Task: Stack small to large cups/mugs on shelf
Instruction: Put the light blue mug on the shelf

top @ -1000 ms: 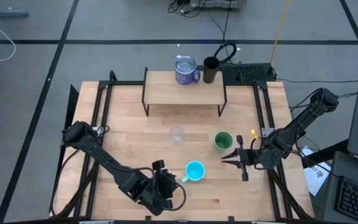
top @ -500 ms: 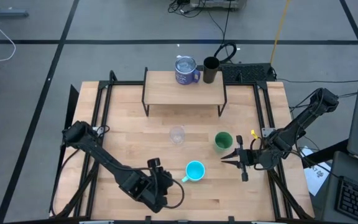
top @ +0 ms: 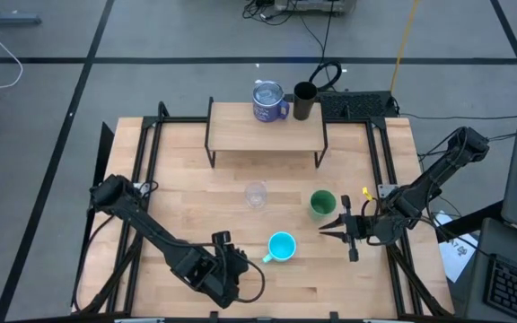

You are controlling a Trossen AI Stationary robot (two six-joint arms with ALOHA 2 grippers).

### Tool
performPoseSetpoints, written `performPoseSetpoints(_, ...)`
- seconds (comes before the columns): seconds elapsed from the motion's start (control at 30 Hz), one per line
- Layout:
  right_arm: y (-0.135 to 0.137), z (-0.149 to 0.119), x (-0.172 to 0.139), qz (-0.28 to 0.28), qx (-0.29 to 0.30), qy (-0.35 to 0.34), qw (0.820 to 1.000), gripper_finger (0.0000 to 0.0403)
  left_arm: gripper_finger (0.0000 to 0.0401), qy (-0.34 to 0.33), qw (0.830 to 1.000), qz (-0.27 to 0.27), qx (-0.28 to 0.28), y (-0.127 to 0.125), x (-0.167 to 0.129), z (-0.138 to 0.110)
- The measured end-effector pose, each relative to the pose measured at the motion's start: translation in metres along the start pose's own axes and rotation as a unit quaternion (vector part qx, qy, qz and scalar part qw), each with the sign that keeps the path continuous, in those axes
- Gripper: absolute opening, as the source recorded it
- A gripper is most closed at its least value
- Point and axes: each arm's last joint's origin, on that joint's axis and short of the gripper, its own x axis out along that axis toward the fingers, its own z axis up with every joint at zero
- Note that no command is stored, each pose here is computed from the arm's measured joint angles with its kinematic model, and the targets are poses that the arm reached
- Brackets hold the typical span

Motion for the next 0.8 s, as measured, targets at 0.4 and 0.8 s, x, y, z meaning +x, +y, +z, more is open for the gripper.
performPoseSetpoints(0.4, 0.001, 0.005, 0.000, 0.005, 0.002, -0.022, 1.000, 0.0036, 0.0284, -0.046, 0.998, -0.016, -0.032, -0.006, 0.016, 0.012)
performPoseSetpoints(0.8, 0.001, 0.005, 0.000, 0.004, 0.000, -0.021, 1.000, 0.0036, 0.0256, -0.056, 0.990, 0.014, -0.126, -0.004, 0.068, 0.019)
